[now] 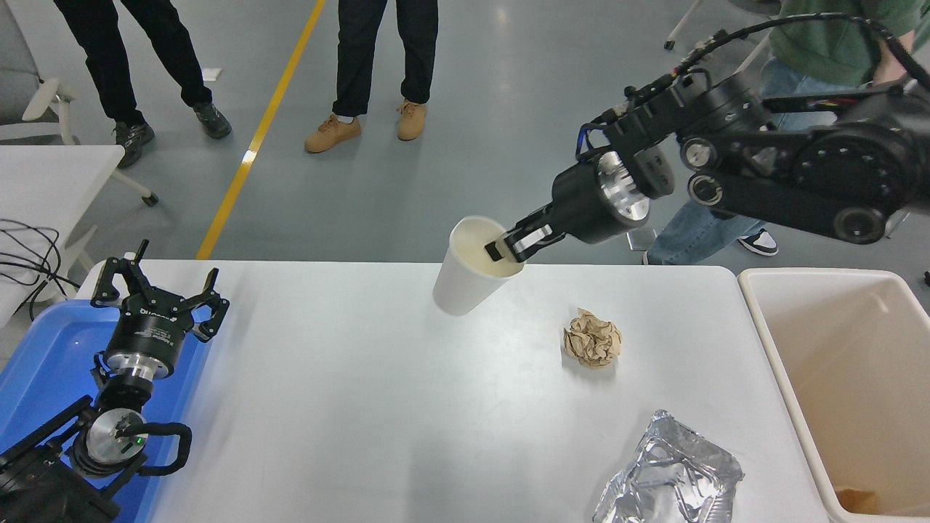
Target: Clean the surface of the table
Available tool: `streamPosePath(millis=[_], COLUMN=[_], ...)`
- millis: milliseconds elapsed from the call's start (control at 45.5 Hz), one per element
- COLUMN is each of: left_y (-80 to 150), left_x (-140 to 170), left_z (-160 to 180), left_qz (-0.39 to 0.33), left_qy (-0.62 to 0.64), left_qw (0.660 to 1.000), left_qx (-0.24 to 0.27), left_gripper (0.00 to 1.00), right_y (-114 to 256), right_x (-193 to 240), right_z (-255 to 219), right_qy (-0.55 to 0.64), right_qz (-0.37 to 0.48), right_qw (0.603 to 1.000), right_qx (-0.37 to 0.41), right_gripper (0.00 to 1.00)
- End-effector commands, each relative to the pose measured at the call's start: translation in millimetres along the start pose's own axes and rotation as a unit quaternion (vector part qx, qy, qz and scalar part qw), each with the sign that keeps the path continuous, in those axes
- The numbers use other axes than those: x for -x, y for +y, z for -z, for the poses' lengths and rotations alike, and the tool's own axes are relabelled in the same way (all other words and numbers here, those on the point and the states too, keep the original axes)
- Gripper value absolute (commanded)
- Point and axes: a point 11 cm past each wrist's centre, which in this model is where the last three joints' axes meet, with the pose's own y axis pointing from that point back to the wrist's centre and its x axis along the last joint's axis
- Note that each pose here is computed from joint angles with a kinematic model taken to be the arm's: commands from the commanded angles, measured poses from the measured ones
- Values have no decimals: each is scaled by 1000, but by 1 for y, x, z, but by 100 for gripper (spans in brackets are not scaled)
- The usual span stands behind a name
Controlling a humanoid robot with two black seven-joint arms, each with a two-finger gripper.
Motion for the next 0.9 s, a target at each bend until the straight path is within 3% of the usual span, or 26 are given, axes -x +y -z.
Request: streamPosePath(millis=[0,527,879], left_y=[0,0,0], left_x=[0,0,0], left_z=[0,0,0], left_qz=[0,0,0], left_qy=[0,0,0], left_qw=[1000,1000,1000], left_qx=[0,0,0], left_gripper=[99,99,99], right_y=[62,169,210], right_x=[2,35,103], right_z=[-57,-155,-205], right_qy=[-95,-200,-239], right_qz=[-76,-183,-214], right_qw=[992,949,915], right_qx=[39,163,245], right_gripper=[0,0,0])
